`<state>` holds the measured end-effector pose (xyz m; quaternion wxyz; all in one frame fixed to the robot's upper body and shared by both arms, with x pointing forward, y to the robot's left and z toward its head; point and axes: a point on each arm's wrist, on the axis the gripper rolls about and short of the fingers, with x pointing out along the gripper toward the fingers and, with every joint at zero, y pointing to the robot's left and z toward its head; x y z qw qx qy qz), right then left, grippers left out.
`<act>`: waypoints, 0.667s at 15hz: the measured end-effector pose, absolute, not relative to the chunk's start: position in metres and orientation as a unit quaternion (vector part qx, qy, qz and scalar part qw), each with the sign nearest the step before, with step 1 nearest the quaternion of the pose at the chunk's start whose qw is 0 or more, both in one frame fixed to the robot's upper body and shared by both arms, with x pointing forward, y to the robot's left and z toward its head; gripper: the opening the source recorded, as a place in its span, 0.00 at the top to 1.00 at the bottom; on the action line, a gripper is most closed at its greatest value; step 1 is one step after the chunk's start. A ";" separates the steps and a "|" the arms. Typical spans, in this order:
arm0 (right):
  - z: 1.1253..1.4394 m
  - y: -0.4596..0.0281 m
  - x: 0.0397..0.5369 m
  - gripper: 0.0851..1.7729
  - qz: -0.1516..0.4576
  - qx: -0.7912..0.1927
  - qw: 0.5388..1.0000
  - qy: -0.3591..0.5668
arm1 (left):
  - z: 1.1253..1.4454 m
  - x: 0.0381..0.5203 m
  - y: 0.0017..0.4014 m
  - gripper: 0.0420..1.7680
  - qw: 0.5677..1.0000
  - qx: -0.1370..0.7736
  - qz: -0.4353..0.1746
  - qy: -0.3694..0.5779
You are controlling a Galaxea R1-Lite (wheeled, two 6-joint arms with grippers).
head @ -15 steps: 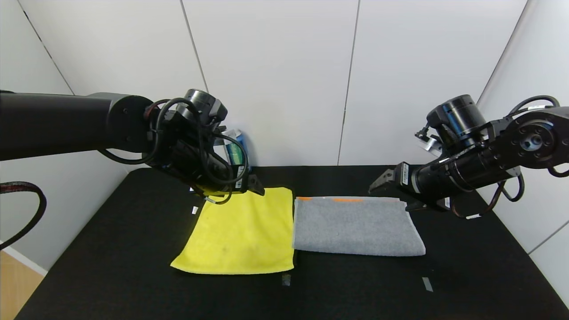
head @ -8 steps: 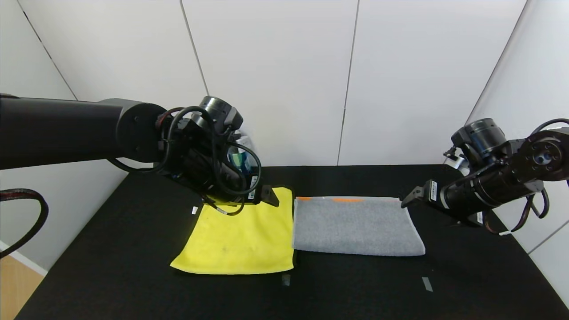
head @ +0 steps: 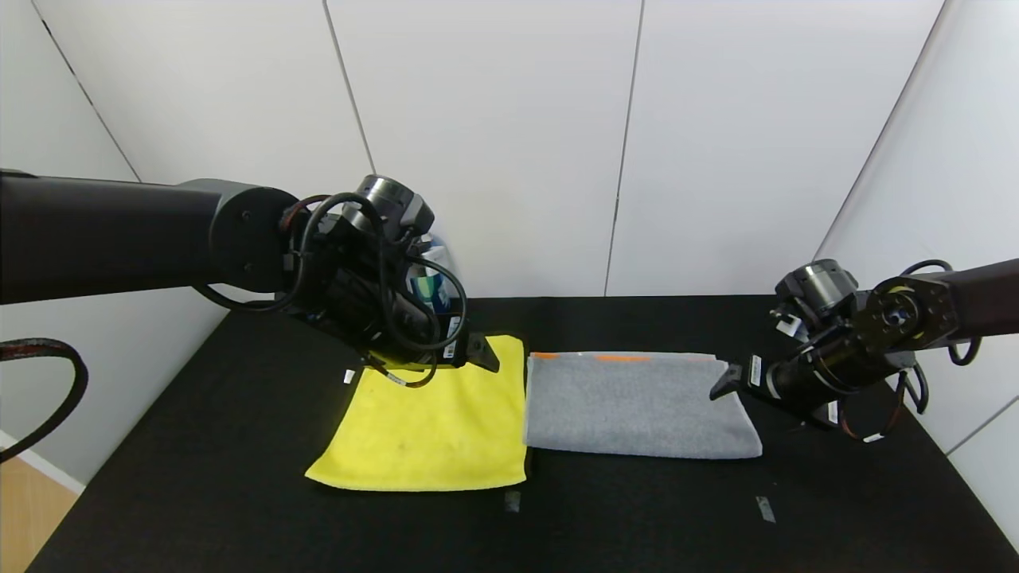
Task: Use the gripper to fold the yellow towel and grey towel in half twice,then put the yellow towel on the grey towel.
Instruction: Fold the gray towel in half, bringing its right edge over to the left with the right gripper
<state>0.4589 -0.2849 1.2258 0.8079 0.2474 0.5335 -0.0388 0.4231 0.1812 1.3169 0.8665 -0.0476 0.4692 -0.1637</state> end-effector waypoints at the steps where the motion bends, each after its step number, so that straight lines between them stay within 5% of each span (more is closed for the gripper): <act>1: 1.221 -0.283 0.461 0.04 -0.039 0.245 0.806 0.538 | 1.317 0.423 0.181 0.04 0.866 -0.048 -0.164 0.469; 10: 1.201 -0.277 0.481 0.04 -0.040 0.242 0.798 0.550 | 1.318 0.424 0.181 0.03 0.867 -0.048 -0.164 0.468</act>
